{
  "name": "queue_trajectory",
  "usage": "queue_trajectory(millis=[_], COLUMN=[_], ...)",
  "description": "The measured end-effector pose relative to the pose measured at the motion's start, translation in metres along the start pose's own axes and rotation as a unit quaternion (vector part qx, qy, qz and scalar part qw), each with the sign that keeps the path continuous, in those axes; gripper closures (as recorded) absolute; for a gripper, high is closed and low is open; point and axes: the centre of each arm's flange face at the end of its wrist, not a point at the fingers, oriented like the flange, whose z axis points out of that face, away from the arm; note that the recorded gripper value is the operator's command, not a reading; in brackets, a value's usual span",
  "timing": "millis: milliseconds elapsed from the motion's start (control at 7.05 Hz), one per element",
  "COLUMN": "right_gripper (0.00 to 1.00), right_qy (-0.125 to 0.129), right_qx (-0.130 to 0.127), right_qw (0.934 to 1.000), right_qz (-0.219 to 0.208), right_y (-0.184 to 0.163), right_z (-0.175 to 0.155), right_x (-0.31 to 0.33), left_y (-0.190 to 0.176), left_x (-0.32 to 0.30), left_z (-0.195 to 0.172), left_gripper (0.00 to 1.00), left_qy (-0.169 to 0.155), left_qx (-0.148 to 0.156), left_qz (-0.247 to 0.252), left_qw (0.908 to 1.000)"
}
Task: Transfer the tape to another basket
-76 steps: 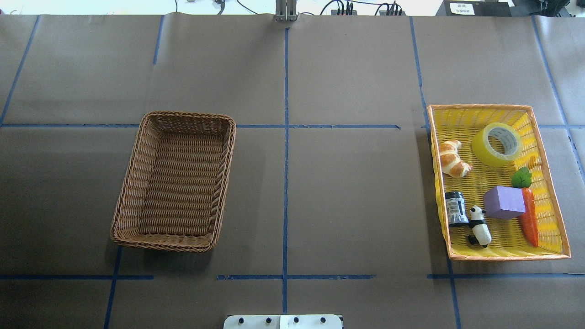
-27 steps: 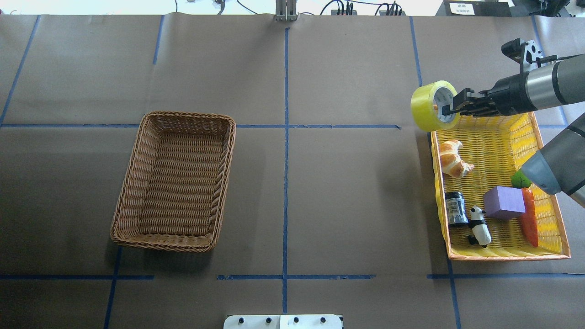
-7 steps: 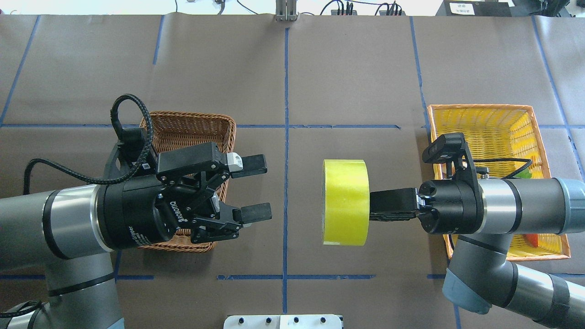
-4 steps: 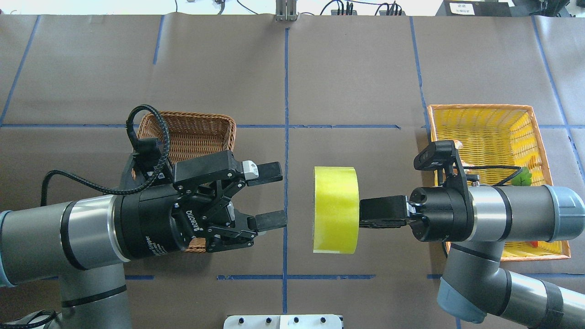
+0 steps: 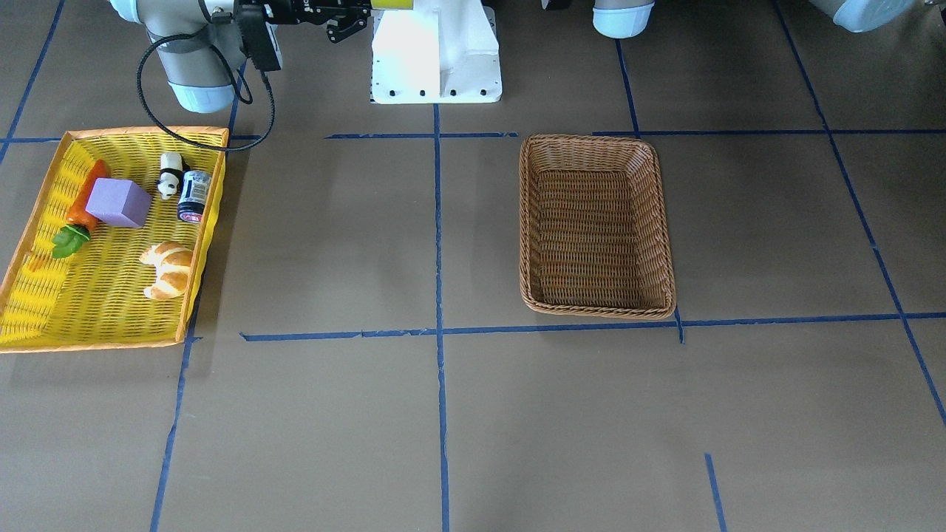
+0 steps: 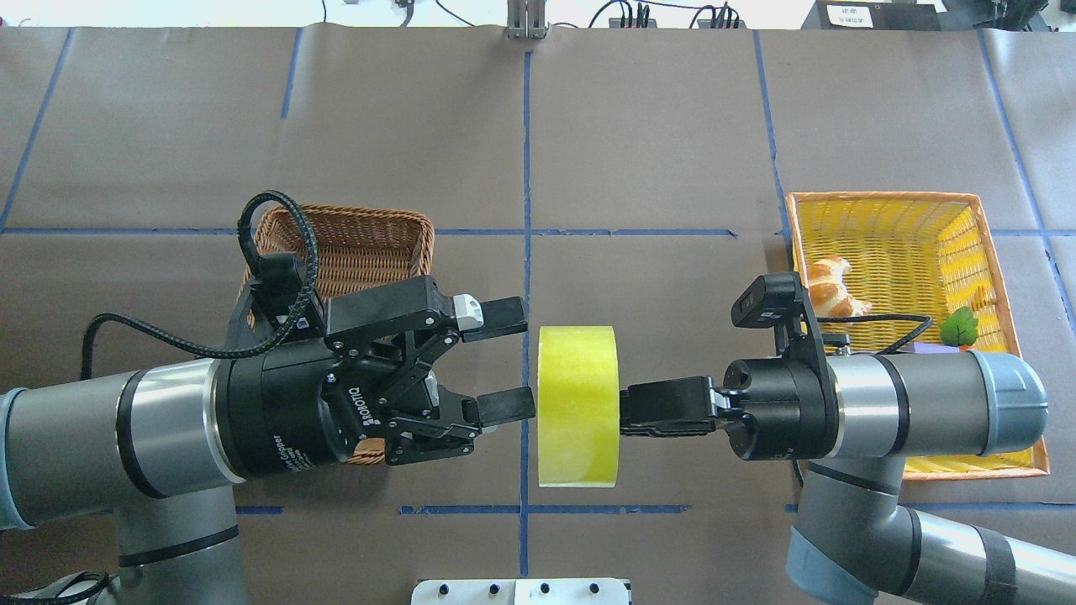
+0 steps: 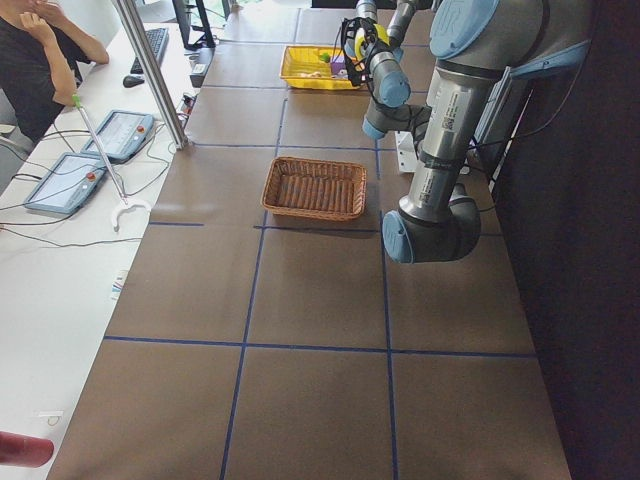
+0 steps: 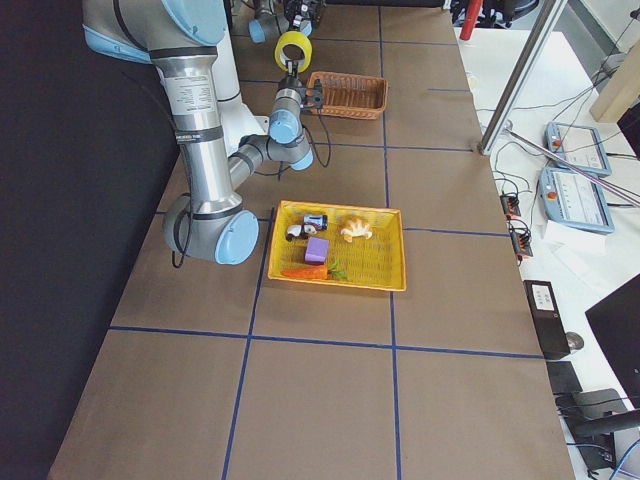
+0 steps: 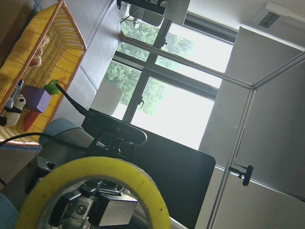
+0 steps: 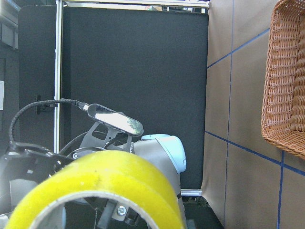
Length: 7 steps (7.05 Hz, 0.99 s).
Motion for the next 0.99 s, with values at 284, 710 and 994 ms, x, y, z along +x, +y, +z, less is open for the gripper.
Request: queue_trajectory(millis=[284, 710, 994], right_gripper=[1.00, 1.00, 1.00], right_qy=[0.002, 0.001, -0.001], right_qx=[-0.003, -0.004, -0.004], right_qw=[1.0000, 1.0000, 1.0000], right_qz=[0.002, 0.002, 0.001], right_y=[0.001, 0.003, 0.003], right_z=[0.009, 0.012, 0.013], right_x=[-0.002, -0.002, -0.002], left_y=[0.002, 0.007, 0.008], left_x=[0.000, -0.002, -0.003], left_z=[0.002, 0.007, 0.013], left_gripper=[0.00, 0.00, 0.00], left_qy=[0.000, 0.001, 0.005], left_qx=[-0.002, -0.007, -0.003], left_qz=[-0.002, -0.006, -0.009], left_qw=[1.0000, 1.0000, 0.9999])
